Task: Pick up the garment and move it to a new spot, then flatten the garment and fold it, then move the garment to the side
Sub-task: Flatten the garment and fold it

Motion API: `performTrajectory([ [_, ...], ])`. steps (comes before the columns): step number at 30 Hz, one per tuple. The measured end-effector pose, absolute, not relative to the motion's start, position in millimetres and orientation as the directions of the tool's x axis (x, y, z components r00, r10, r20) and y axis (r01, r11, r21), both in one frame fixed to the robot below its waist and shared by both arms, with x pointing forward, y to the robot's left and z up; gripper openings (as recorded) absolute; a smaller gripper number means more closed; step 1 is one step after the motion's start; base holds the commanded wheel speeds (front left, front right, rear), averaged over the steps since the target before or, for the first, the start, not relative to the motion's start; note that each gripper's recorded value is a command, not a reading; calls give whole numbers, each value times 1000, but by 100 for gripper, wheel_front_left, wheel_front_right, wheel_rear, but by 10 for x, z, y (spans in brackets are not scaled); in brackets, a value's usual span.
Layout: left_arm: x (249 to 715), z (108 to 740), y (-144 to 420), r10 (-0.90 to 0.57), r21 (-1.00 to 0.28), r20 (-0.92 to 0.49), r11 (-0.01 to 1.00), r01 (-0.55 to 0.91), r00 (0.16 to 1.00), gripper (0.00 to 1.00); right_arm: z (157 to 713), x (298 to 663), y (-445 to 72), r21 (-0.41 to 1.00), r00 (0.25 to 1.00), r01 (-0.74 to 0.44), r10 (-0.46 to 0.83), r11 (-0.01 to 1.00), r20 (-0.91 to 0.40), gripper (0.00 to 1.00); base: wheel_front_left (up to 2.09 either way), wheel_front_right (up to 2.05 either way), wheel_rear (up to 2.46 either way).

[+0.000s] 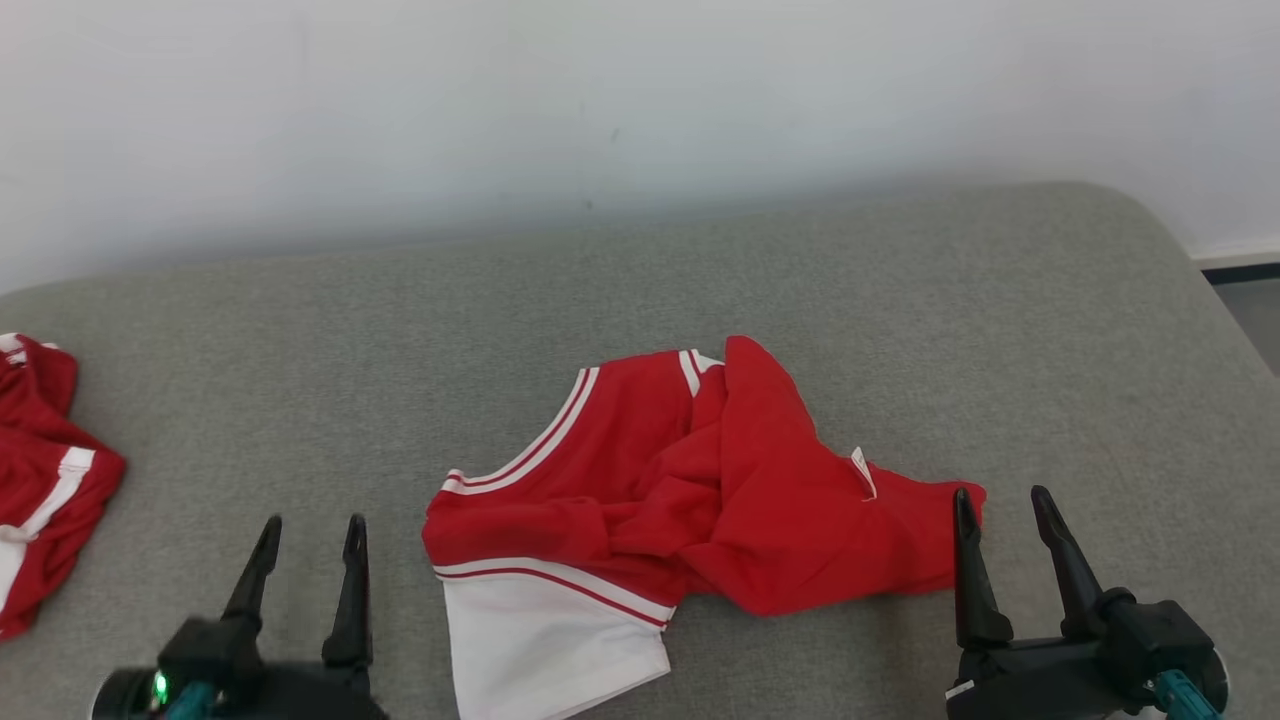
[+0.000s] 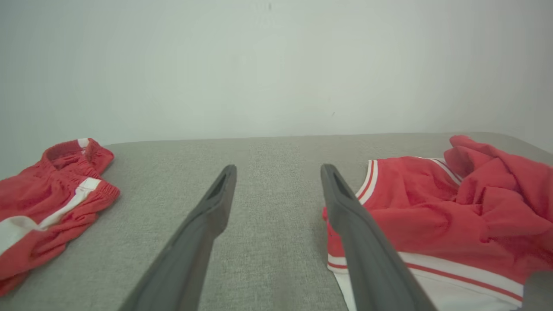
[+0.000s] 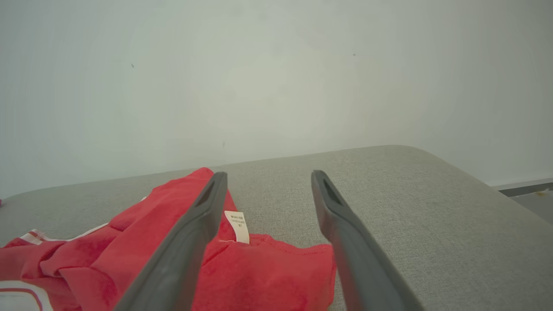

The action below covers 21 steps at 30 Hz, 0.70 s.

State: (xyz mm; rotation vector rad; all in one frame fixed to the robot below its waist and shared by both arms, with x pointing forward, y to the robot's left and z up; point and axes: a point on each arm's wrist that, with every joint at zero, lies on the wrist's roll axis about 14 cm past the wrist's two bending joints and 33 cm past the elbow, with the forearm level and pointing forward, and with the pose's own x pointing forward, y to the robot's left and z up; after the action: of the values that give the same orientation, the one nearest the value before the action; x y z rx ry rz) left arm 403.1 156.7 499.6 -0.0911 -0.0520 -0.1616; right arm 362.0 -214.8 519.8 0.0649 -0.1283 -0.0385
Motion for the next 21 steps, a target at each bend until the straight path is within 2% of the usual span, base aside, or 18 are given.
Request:
performTrajectory([
  [8, 4496, 4942, 1214, -304, -39, 14, 952, 304, 953, 100, 5099, 3577, -2271, 80, 992, 76, -84, 994, 94, 100, 0, 0, 0],
  [12, 4647, 4758, 1065, -368, -15, -67, 930, 368, 927, 100, 5053, 3537, -2384, 81, 990, 114, -120, 990, 78, 100, 0, 0, 0],
  [20, 4749, 4281, 858, -436, -45, -252, 897, 440, 864, 100, 4967, 3446, -2579, 78, 982, 180, -184, 981, 46, 100, 0, 0, 0],
  [21, 4745, 4222, 826, -442, -56, -278, 894, 445, 853, 96, 4958, 3438, -2597, 78, 981, 186, -190, 979, 43, 100, 0, 0, 0],
])
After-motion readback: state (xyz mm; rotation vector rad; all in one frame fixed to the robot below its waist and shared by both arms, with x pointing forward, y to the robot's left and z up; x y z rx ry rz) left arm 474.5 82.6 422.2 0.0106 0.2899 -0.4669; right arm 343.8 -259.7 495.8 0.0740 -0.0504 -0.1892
